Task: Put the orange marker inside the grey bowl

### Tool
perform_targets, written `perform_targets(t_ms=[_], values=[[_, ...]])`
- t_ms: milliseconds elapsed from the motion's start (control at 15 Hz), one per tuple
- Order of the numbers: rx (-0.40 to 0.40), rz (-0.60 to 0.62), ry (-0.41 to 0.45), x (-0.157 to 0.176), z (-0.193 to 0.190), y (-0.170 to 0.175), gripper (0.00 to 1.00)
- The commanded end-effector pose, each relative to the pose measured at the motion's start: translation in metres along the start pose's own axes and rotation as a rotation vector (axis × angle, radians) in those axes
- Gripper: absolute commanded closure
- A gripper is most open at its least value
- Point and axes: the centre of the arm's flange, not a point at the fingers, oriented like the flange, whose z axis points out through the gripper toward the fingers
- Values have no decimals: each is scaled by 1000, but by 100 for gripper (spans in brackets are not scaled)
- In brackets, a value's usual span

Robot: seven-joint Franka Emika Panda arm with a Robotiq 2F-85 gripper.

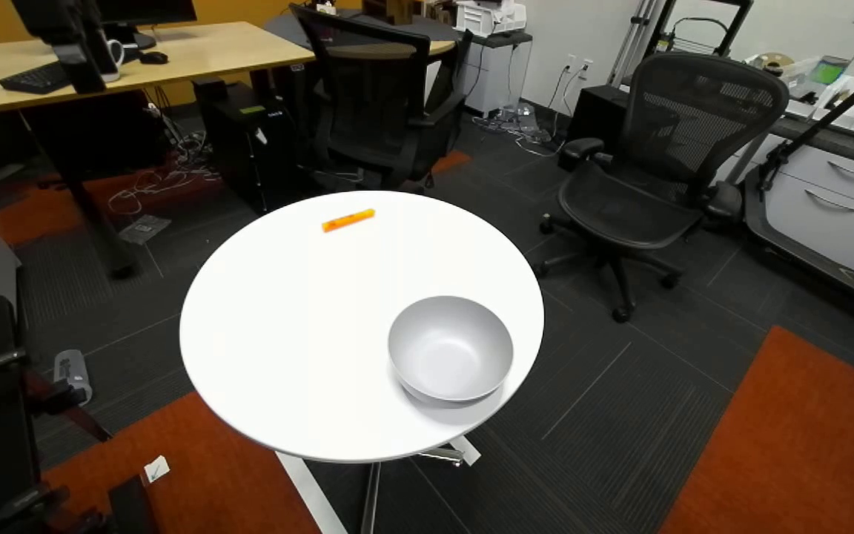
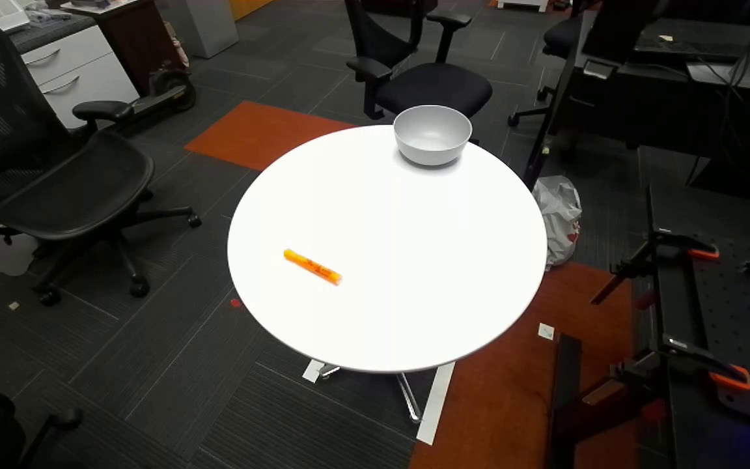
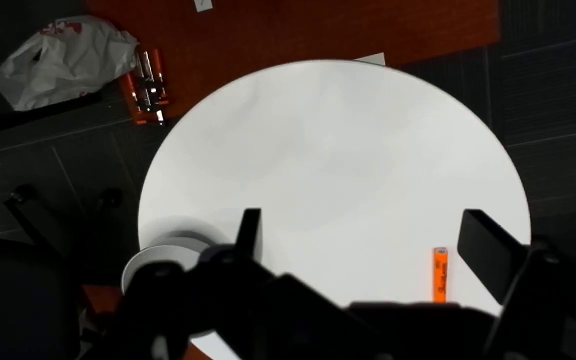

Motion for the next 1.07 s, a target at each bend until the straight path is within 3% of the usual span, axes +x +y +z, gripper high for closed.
perform_targets(t_ms=[0, 600, 1000], values=[[-31, -48, -24, 46, 8, -23, 0], [-5, -246, 52, 126, 90, -62, 0], [41, -282, 68, 156, 149, -99, 0]])
